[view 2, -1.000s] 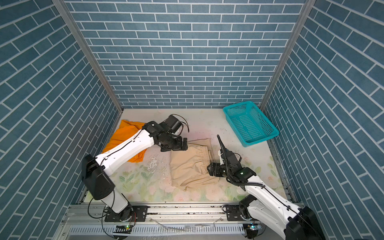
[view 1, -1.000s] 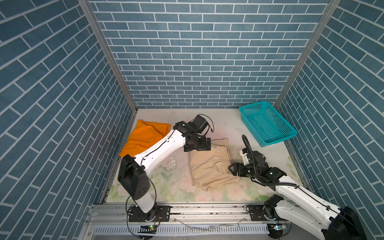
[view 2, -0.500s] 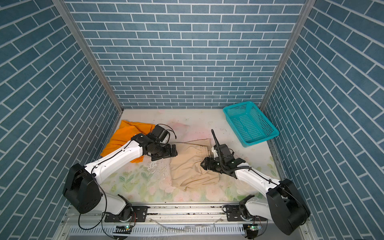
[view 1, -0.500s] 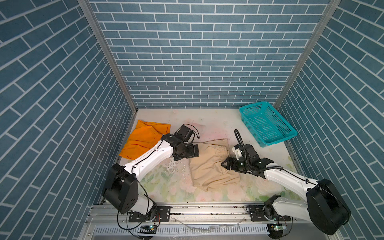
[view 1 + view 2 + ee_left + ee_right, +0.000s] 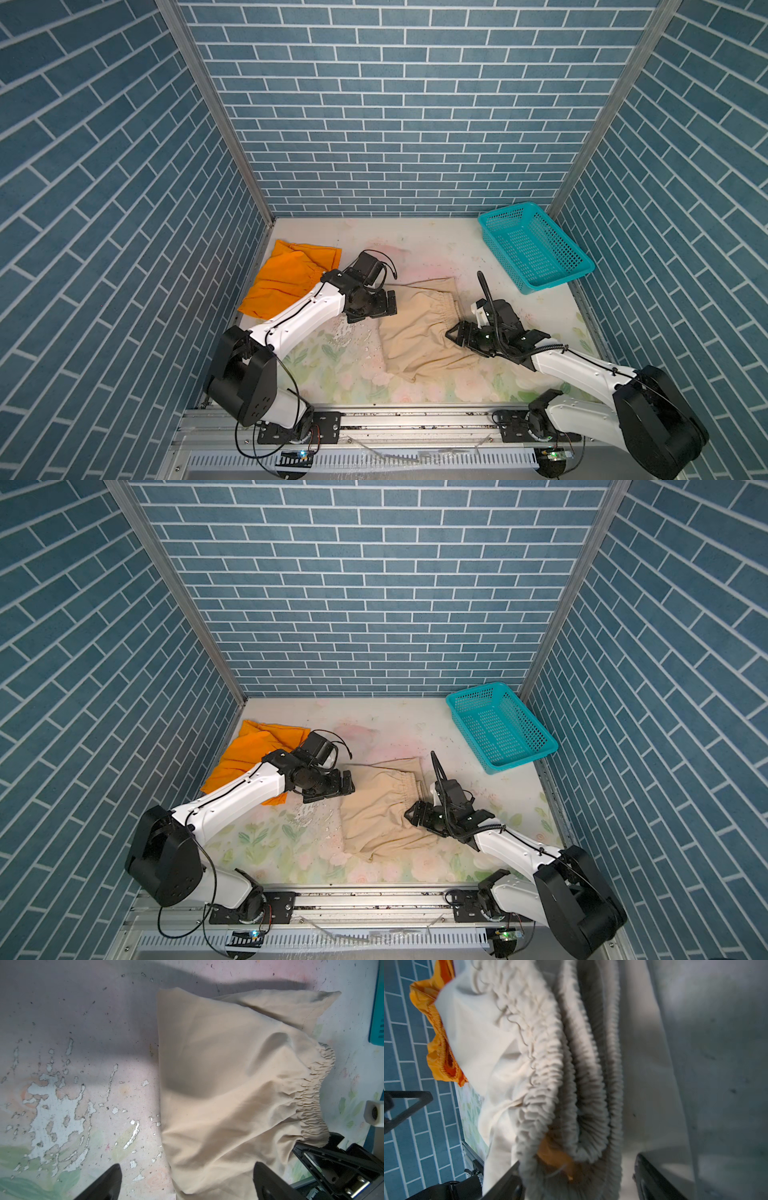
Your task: Fold and stack the shorts
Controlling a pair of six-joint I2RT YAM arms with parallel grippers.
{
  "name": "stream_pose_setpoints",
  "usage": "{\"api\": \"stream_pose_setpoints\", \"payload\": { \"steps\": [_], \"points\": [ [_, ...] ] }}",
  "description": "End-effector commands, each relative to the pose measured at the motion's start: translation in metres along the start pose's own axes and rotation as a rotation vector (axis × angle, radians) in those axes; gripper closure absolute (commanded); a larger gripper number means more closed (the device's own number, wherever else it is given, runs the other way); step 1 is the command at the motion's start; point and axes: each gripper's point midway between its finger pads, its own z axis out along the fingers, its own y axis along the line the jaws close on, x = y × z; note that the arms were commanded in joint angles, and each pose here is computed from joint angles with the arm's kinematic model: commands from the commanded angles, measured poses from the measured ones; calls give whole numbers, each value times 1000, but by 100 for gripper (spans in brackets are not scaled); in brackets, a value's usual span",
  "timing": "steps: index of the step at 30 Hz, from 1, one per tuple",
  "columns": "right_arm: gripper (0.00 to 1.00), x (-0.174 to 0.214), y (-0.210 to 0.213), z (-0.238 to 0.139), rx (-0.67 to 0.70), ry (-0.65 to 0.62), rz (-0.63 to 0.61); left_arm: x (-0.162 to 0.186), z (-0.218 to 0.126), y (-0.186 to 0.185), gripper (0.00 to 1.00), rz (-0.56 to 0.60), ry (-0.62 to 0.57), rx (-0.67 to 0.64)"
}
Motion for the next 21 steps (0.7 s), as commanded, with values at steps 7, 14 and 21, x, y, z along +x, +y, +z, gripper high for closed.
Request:
{"api": "stream_pose_setpoints", "payload": {
  "steps": [7,14,21],
  "points": [
    [21,-32,18,-1,-26,-112,-27,5,1,4,0,13,16,5],
    [40,-34,11,9,12,-73,-46,4,6,0,0,14,15,29],
    [100,-43,35,-20,19,-89,-95,-5,11,-10,0,59,-27,80]
  ]
}}
